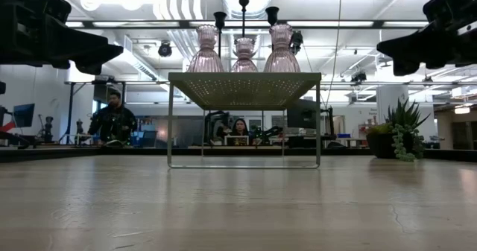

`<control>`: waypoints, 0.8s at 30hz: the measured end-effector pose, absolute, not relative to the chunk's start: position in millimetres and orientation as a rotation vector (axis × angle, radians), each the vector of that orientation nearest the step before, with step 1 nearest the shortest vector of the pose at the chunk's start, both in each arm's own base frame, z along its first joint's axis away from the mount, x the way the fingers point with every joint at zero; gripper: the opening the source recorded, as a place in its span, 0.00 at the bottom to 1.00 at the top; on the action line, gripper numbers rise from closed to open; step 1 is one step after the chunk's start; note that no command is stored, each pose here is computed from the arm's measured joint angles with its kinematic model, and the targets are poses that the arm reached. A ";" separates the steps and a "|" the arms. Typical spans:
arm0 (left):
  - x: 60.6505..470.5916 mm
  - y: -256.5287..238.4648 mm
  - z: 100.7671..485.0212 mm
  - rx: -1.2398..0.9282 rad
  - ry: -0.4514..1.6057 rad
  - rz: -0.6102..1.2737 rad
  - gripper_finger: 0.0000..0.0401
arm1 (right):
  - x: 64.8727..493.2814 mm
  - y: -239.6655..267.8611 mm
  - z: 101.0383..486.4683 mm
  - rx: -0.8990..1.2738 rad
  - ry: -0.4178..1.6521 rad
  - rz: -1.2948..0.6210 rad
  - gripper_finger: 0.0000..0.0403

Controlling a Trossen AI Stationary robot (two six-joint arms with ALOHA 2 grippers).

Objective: Pick & Place candle stick holders
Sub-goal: Return to home position

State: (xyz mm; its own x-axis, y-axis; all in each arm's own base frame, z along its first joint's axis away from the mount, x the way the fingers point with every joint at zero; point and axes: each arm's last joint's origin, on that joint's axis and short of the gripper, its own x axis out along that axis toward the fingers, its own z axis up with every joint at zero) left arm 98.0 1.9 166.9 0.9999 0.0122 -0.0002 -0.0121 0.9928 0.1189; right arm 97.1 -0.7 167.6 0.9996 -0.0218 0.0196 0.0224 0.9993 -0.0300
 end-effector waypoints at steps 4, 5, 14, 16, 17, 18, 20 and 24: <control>98.0 1.9 166.9 0.119 0.001 0.012 0.59 | 97.1 -1.0 167.6 -0.024 -0.019 -0.025 0.02; 98.0 1.9 166.9 0.119 0.000 0.012 0.59 | 97.1 -1.0 167.6 -0.009 -0.020 -0.025 0.02; 98.0 1.9 167.0 0.119 0.000 0.012 0.59 | 97.1 -1.0 167.7 0.069 -0.022 -0.024 0.02; 98.0 1.9 167.0 0.119 0.000 0.012 0.59 | 97.2 -1.0 167.6 0.071 -0.020 -0.024 0.02; 98.0 1.9 167.0 0.119 -0.001 0.012 0.59 | 97.3 -1.0 167.6 0.071 -0.020 -0.024 0.02; 98.0 1.9 167.0 0.119 -0.001 0.012 0.59 | 97.3 -1.0 167.6 0.071 -0.020 -0.024 0.02; 98.0 1.9 167.0 0.119 -0.001 0.012 0.59 | 97.3 -1.0 167.5 0.071 -0.019 -0.024 0.02; 98.0 1.9 167.0 0.119 -0.001 0.012 0.59 | 97.3 -1.0 167.5 0.071 -0.019 -0.023 0.02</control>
State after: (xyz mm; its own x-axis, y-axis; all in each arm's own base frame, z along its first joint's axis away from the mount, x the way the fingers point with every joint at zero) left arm 98.0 1.9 167.0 0.9999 0.0122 0.0013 -0.0123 0.9928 0.1189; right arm 97.3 -1.0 167.5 0.9995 -0.0240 0.0185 0.0226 0.9972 0.0715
